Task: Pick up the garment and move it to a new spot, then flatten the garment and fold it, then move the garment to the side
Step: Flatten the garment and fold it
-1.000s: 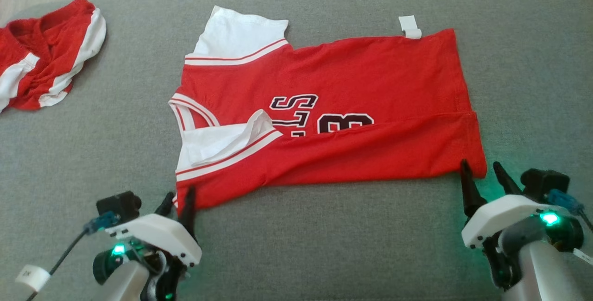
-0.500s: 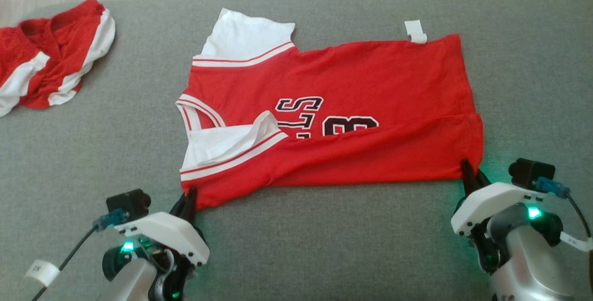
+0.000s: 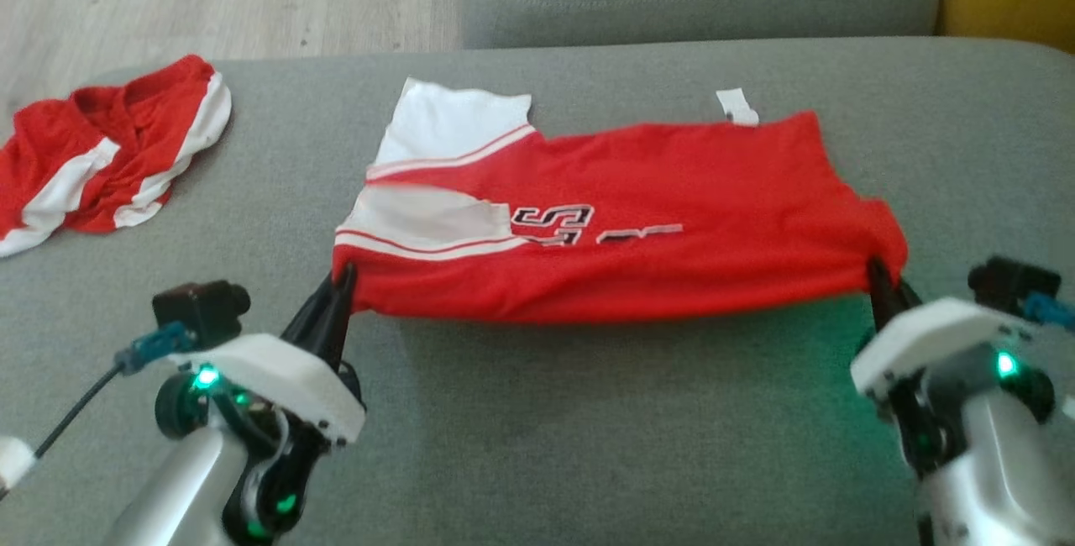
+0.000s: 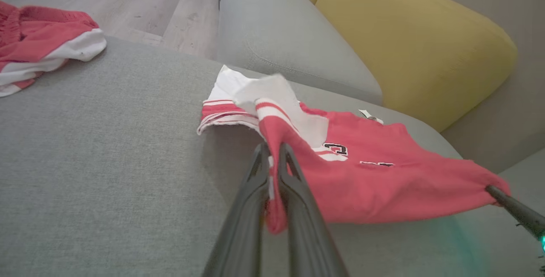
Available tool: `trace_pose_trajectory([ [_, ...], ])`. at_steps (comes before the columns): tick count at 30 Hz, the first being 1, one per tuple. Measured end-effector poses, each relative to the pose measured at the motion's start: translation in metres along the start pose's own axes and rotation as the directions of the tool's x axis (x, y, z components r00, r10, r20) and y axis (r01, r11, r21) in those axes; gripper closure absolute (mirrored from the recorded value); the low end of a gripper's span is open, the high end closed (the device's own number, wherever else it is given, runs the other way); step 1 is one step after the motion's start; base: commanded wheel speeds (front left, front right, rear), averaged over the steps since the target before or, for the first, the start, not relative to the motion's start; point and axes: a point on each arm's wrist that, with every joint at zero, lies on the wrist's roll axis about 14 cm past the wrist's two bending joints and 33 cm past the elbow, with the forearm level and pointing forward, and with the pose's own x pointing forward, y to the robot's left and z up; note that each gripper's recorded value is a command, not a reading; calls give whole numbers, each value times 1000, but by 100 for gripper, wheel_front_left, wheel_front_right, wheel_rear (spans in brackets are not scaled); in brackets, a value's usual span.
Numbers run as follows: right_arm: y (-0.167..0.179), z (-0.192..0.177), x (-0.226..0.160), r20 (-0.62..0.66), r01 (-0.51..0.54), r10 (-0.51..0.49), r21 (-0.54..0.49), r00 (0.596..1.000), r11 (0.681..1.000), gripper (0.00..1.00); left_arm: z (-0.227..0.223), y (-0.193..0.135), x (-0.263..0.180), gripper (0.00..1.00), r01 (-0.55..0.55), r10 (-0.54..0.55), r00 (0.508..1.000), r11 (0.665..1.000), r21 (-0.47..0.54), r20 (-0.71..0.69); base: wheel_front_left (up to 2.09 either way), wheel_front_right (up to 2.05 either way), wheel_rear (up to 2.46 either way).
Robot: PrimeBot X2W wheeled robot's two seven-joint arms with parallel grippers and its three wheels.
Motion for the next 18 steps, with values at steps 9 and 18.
trace_pose_trajectory([
  [9,-39,-64,-54,-144,89,-86,18,986,996,100,-76,3,-42,100,-64,43,975,994,-91,-220,0,0,0],
  [18,-50,-72,-63,-136,122,-121,1,983,992,0,-110,17,-34,39,-127,91,950,987,-102,-298,0,0,0],
])
